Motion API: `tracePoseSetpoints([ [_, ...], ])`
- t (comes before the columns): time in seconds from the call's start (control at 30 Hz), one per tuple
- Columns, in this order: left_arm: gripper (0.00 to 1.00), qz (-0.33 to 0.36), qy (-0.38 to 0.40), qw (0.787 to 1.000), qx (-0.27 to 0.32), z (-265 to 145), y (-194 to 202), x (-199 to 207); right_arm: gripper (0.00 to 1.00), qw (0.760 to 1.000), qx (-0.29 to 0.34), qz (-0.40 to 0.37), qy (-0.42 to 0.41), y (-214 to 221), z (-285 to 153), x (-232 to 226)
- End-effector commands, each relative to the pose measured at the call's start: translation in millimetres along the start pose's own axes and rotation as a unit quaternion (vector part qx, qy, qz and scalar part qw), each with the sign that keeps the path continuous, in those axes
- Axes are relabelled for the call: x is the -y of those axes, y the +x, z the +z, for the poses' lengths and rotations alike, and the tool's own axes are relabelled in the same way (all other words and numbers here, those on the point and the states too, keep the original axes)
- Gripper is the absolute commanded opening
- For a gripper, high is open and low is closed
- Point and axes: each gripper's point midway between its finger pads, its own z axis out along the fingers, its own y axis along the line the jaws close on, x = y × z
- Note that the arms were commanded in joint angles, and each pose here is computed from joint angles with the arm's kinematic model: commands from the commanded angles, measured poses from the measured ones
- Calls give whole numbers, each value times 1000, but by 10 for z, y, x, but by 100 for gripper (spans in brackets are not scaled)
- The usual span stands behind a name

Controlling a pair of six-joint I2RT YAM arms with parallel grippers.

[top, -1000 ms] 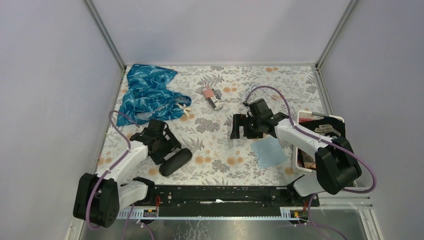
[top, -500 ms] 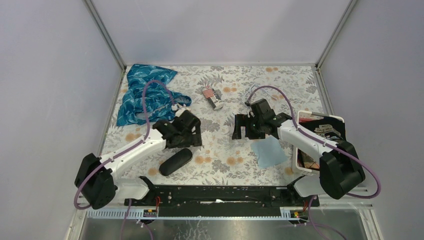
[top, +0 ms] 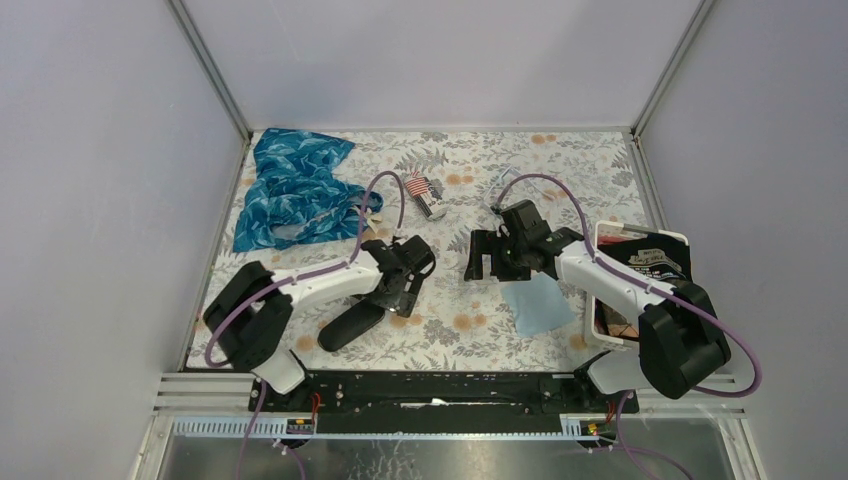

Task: Organize the sunglasses
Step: Adjust the sunglasses case at the center of the board.

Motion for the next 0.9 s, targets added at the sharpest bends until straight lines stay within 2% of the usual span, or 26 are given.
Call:
tracePoseSetpoints([
  [0.0,99,30,-21,999,-33,162,32,-69,100,1000,20,4,-3,-42,-67,-19],
  [0.23,97,-9,-42,998,-42,308,22,-260,100,1000,20,4,-6,-32,-71,-20],
  [0.4,78,-10,-35,998,-52,325,55,-224,100,1000,22,3,-5,-48,-63,-22],
  [0.53,72,-10,-24,998,-60,331,81,-180,100,1000,25,9,-7,-47,-58,-25],
  [0.63,75,-17,5,998,-53,294,8,-71,100,1000,26,10,-8,-35,-49,-18],
  [0.73,98,-5,70,996,-51,157,-18,112,100,1000,25,11,-7,-26,-50,-13],
  [0.87,99,3,52,997,-56,61,24,-17,100,999,31,11,-5,-22,-70,-1],
])
